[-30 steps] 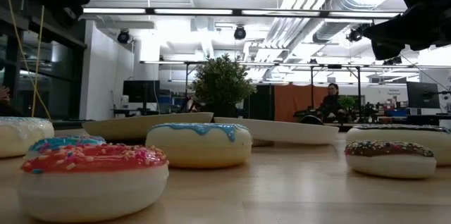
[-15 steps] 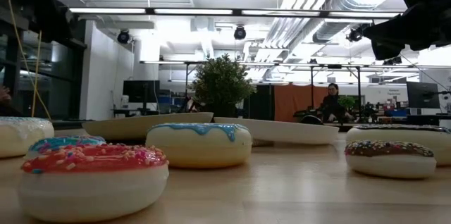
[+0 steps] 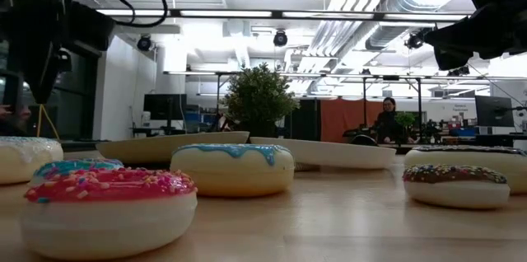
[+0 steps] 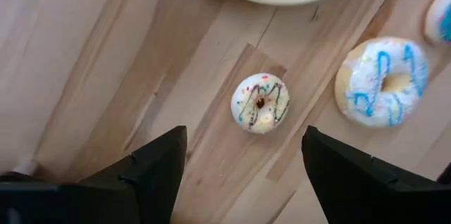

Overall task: Pick & Place donuts
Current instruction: Put the small white donut on the brown plate

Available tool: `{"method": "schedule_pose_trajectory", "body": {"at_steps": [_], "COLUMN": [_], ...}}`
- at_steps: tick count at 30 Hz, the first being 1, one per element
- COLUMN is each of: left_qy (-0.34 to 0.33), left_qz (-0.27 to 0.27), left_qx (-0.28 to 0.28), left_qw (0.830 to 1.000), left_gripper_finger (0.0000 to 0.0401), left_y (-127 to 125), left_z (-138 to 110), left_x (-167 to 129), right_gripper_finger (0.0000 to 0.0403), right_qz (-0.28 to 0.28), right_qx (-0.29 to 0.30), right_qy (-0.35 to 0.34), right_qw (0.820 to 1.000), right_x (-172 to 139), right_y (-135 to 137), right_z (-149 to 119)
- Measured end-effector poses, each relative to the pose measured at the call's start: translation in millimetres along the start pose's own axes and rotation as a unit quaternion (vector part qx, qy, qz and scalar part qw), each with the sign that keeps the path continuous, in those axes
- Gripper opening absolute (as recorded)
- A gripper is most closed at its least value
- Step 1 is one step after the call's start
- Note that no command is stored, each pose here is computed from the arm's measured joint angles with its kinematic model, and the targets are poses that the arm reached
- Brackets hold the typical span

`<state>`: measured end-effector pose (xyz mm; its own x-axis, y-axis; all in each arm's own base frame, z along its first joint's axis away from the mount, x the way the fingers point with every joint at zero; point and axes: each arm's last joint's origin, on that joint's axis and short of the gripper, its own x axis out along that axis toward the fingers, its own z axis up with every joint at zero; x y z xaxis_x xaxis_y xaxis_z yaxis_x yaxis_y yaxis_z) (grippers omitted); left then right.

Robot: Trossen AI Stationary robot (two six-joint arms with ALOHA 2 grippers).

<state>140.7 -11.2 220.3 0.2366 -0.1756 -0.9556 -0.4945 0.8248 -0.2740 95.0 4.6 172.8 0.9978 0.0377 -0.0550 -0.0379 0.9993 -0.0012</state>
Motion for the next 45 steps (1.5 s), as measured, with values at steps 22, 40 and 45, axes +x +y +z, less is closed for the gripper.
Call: {"method": "schedule_pose_trajectory", "body": {"at_steps": [22,40,45], "left_qy": [0.053,0.061,0.071], "left_qz": [0.110,0.144,0.138], "left_qx": [0.154,0.221,0.218], "left_qw": [0.981,0.963,0.963], "left_gripper_finger": [0.0272,0.0338,0.0357], "left_y": [-72,-75,-71], "left_z": [6,9,6], "left_x": [51,73,79], "right_gripper_finger": [0.0001,0.0000,0.0000], "right_qz": [0.000,0.000,0.000], "right_qx": [0.000,0.000,0.000], "right_qy": [0.000,0.000,0.001], "right_qw": [1.000,1.000,1.000], "right_x": [0,0,0], "right_y": [0,0,0], "right_z": [0,0,0]}}
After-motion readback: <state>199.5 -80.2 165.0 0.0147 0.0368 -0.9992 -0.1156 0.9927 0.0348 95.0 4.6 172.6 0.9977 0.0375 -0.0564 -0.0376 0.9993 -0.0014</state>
